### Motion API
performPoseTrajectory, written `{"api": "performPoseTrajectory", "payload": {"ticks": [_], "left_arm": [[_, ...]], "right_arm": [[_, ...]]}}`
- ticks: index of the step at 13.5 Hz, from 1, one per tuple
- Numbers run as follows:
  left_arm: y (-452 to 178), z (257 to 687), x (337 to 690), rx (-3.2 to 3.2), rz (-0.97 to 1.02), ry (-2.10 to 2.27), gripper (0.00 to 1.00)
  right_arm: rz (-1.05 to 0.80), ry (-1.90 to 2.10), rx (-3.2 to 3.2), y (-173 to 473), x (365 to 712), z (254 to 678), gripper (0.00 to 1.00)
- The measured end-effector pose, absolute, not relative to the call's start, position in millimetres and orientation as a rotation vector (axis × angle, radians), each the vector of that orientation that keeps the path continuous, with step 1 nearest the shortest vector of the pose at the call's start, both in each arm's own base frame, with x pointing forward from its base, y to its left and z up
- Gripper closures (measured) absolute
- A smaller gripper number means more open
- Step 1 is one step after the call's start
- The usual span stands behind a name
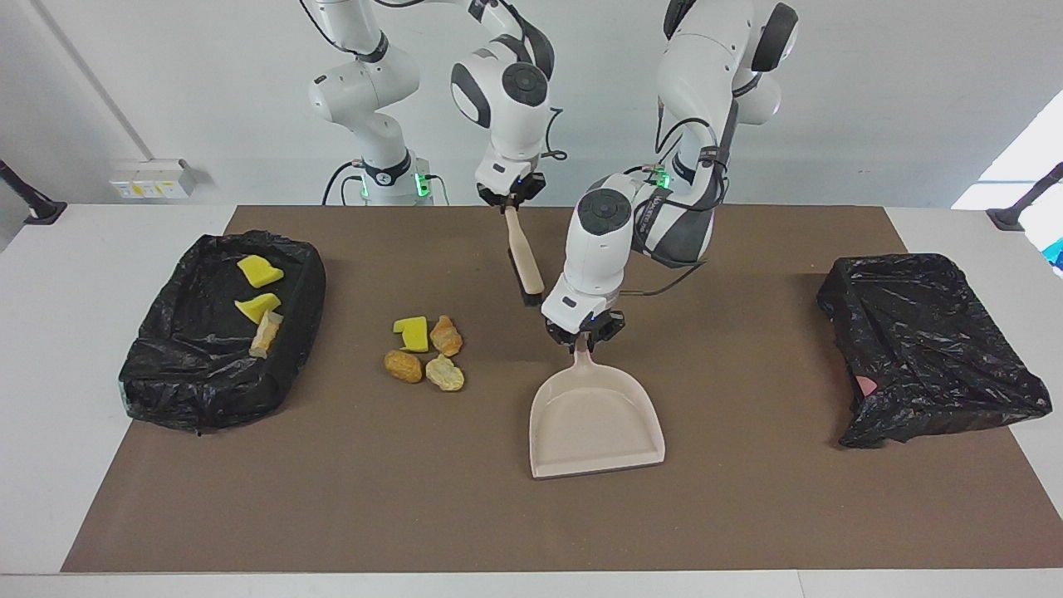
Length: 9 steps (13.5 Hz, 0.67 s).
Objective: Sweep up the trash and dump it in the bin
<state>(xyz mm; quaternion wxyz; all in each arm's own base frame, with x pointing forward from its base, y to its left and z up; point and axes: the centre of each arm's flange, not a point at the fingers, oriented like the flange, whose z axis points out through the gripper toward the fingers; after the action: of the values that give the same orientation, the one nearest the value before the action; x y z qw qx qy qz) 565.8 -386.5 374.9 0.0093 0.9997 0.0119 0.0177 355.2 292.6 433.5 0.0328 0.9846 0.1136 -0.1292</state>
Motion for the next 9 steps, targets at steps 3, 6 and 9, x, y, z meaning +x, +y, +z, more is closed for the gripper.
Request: {"api": "performPoseTrajectory", "payload": {"ticks": [3,6,9], "left_arm": [[-360,413,573,3.129,0.070,-0.002,0.69],[-345,438,562,3.158,-0.018,-0.245,0.69],[-339,437,552,3.130,-0.136,-0.642,0.69]], "right_arm": [[-0.317,0.210,3.011,219,393,459,0.74],[-0.311,0.233,2.961,142,439,453,0.74],[-0.289,0.280,2.878,86,477,432,0.74]]}}
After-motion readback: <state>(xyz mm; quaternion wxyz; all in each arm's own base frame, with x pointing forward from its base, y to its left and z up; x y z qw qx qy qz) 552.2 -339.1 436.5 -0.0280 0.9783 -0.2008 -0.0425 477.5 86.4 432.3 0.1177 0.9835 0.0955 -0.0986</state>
